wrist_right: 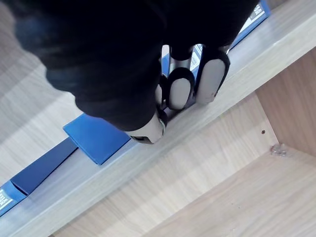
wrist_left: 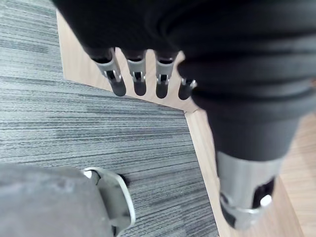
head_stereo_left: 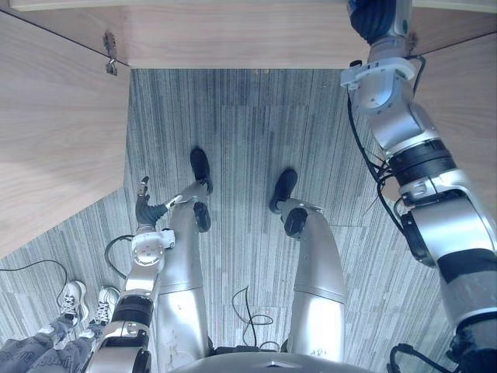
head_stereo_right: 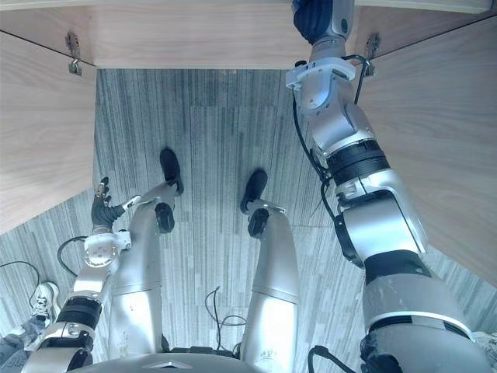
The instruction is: Walk over to the cabinet, pick up the folder, carry it to the office cabinet, place the folder inside the office cabinet, then close the office cabinet door
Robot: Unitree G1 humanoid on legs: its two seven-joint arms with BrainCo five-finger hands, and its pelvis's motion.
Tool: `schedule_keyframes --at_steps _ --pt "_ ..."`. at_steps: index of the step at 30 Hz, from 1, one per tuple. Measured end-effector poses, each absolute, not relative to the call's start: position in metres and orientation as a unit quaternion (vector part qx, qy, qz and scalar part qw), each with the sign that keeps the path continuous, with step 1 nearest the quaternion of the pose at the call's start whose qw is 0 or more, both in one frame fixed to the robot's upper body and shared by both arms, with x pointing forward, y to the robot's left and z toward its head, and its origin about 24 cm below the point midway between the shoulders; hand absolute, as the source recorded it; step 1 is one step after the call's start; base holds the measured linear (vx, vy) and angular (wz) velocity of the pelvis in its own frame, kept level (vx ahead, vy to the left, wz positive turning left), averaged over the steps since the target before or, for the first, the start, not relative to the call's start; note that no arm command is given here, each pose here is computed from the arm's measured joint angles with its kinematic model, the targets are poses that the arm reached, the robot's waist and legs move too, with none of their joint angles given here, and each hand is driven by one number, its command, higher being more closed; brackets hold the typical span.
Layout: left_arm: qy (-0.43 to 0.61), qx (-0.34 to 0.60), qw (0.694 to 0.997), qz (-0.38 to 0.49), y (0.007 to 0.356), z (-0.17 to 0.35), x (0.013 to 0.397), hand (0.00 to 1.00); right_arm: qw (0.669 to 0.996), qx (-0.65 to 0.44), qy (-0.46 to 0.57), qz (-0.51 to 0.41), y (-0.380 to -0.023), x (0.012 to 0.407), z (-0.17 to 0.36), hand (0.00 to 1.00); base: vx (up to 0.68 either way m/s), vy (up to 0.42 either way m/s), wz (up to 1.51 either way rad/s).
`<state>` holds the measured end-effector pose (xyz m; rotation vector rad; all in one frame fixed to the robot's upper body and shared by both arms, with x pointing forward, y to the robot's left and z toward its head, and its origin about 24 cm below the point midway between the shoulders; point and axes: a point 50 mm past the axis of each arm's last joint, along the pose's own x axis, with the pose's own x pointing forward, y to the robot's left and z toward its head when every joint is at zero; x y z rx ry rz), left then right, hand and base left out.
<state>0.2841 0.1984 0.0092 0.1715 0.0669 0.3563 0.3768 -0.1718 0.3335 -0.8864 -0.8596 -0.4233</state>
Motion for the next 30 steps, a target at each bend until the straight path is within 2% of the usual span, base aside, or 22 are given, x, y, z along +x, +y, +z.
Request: schedule_keyframes --at_steps 9,16,23,30 --pt "0.028 0.072 0.979 0.187 0.200 0.012 0.286 0.00 0.799 -0.392 -0.414 -0.192 -0.167 0.371 0.339 1.00 -0.01 -0.008 0.01" --pt "0.028 0.054 0.977 0.202 0.197 0.014 0.288 0.00 0.825 -0.313 -0.428 -0.196 -0.162 0.362 0.335 1.00 -0.01 -0.012 -0.03" --pt "0.036 0.047 0.976 0.211 0.197 0.012 0.288 0.00 0.823 -0.274 -0.461 -0.188 -0.149 0.349 0.335 1.00 0.00 0.000 0.00" --pt "0.042 0.044 0.976 0.211 0.195 0.010 0.288 0.00 0.815 -0.286 -0.467 -0.190 -0.148 0.347 0.336 1.00 0.00 0.000 0.00"
